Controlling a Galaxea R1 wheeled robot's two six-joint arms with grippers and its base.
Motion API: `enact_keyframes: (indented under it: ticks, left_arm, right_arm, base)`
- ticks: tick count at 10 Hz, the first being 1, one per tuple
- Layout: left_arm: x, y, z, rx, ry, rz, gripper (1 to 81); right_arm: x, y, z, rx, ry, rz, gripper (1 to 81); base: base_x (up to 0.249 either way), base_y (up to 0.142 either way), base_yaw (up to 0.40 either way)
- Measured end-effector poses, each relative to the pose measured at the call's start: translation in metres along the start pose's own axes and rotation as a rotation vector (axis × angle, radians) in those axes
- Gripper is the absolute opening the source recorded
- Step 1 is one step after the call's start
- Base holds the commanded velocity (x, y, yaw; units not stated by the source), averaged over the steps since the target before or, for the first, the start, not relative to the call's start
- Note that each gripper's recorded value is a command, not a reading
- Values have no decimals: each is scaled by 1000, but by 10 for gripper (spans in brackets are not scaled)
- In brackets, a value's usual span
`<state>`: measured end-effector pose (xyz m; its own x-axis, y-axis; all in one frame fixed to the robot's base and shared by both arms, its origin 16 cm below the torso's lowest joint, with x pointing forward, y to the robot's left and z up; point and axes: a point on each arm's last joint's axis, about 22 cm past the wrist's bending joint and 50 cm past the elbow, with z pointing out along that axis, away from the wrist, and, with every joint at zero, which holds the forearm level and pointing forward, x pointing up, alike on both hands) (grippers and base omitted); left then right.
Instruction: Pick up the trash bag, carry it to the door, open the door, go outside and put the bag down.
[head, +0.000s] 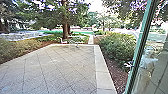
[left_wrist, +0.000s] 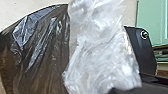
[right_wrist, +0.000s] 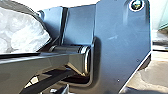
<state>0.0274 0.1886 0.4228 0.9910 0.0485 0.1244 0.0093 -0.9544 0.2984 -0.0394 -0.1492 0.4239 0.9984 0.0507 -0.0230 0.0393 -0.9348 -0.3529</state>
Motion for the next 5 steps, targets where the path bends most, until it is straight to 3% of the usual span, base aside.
enact_keyframes:
  ticks: [2,5]
  left_arm:
    - [-6,16,3,-23,-12,-3,10]
    - [-4,8,2,-9,-8,-2,10]
  right_arm:
    - [0,-15,3,23,4,6,811]
    - [1,-14,3,21,5,0,811]
  base:
    - [123,0,0]
    - [123,0,0]
